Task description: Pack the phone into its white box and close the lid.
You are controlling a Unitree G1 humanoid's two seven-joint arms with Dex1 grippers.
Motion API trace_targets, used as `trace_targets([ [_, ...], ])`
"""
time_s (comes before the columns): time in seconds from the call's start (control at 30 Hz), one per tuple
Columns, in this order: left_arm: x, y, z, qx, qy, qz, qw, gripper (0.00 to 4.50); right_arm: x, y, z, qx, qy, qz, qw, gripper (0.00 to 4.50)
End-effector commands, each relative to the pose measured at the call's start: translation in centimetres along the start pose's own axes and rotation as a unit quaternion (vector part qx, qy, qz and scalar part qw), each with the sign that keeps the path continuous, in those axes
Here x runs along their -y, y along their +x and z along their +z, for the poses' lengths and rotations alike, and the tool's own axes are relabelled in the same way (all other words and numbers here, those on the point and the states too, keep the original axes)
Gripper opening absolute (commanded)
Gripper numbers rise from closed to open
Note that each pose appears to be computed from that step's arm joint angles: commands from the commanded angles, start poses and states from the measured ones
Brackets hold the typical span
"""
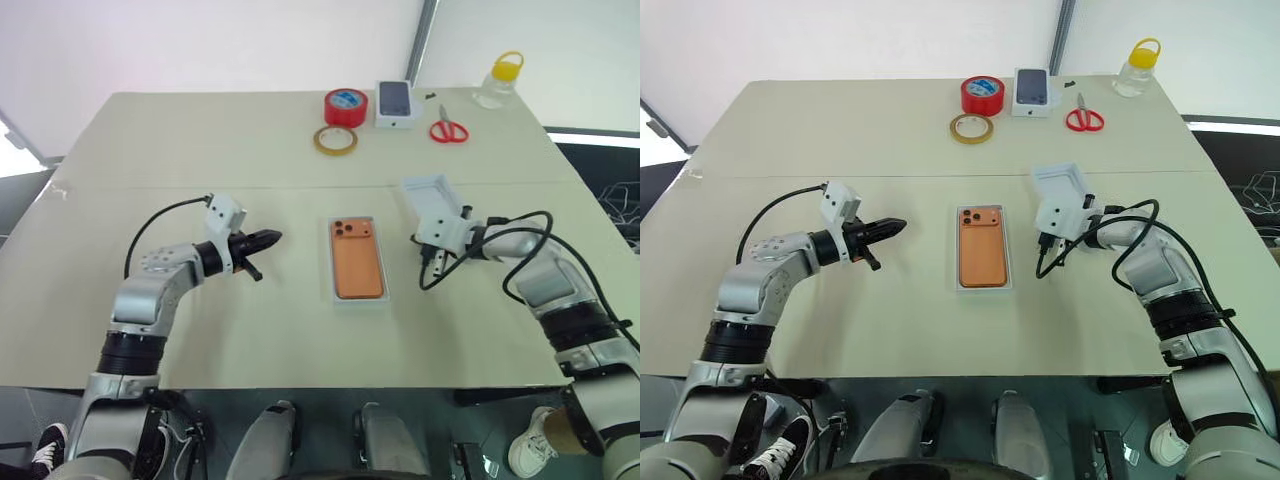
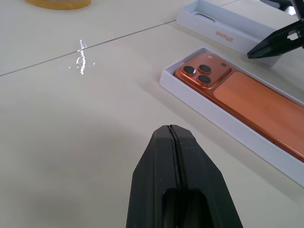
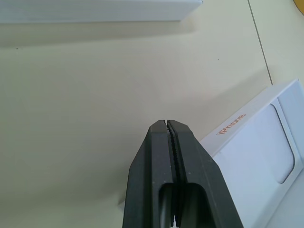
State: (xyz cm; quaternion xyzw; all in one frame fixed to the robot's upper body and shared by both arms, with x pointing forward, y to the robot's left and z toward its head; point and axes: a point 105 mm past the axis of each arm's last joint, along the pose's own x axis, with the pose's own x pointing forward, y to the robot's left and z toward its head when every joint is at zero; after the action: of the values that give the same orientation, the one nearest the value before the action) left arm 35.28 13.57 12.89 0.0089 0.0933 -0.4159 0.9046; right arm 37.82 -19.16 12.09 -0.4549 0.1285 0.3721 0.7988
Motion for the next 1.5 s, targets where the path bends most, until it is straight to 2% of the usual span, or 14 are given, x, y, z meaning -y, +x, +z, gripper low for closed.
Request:
trace_targets([
  [0.03, 0.1, -0.7, 1.5, 0.024, 0.018, -0.005, 1.0, 0.0, 1.2, -0.5, 2.6, 0.058, 0.04, -0.014, 0.997, 0.04],
  [0.07, -0.1, -0.9, 1.5, 0.025, 0.018, -0.003, 1.0, 0.0, 1.3, -0.6, 3.1, 0.072, 0.066, -0.007, 0.995, 0.04],
  [0.1, -0.3, -1.0, 1.6, 0.026, 0.017, -0.002, 1.0, 0.53, 1.4, -0.7, 3.5, 0.082, 0.083, -0.001, 0.993, 0.56],
  [0.13, -0.3, -1.2, 1.6, 0.026, 0.018, -0.006, 0.999, 0.87, 2.0, -0.8, 4.0, 0.095, 0.107, -0.012, 0.99, 0.87],
  [0.37, -0.1, -1.7, 1.5, 0.027, 0.032, -0.021, 0.999, 4.45, 6.6, -1.7, 3.2, 0.062, 0.17, -0.089, 0.979, 4.46],
  [0.47, 0.6, -1.8, 1.3, 0.03, 0.057, -0.038, 0.997, 4.45, 7.5, -1.6, 3.2, 0.062, 0.224, -0.09, 0.968, 4.46],
  [0.7, 1.8, -2.6, 1.8, 0.066, 0.107, -0.068, 0.99, 4.45, 5.3, -0.2, 1.3, -0.012, 0.275, -0.069, 0.959, 4.46],
  [0.9, 2.5, -3.9, 2.3, 0.095, 0.131, -0.089, 0.983, 4.45, 5.3, -0.2, 0.9, -0.084, 0.38, -0.08, 0.918, 4.46],
  [1.1, 2.9, -2.9, 1.9, 0.097, 0.121, -0.088, 0.984, 4.45, 3.9, -0.3, 2.3, -0.135, 0.39, -0.034, 0.91, 4.46],
  [1.3, 4.0, -2.1, 1.8, 0.111, 0.11, -0.091, 0.984, 4.45, 2.7, -0.6, 1.3, -0.187, 0.393, -0.012, 0.9, 4.46],
  [1.5, 4.4, -2.1, 1.4, 0.117, 0.099, -0.08, 0.985, 4.45, 3.9, -0.3, 2.0, -0.202, 0.387, -0.027, 0.899, 4.46],
])
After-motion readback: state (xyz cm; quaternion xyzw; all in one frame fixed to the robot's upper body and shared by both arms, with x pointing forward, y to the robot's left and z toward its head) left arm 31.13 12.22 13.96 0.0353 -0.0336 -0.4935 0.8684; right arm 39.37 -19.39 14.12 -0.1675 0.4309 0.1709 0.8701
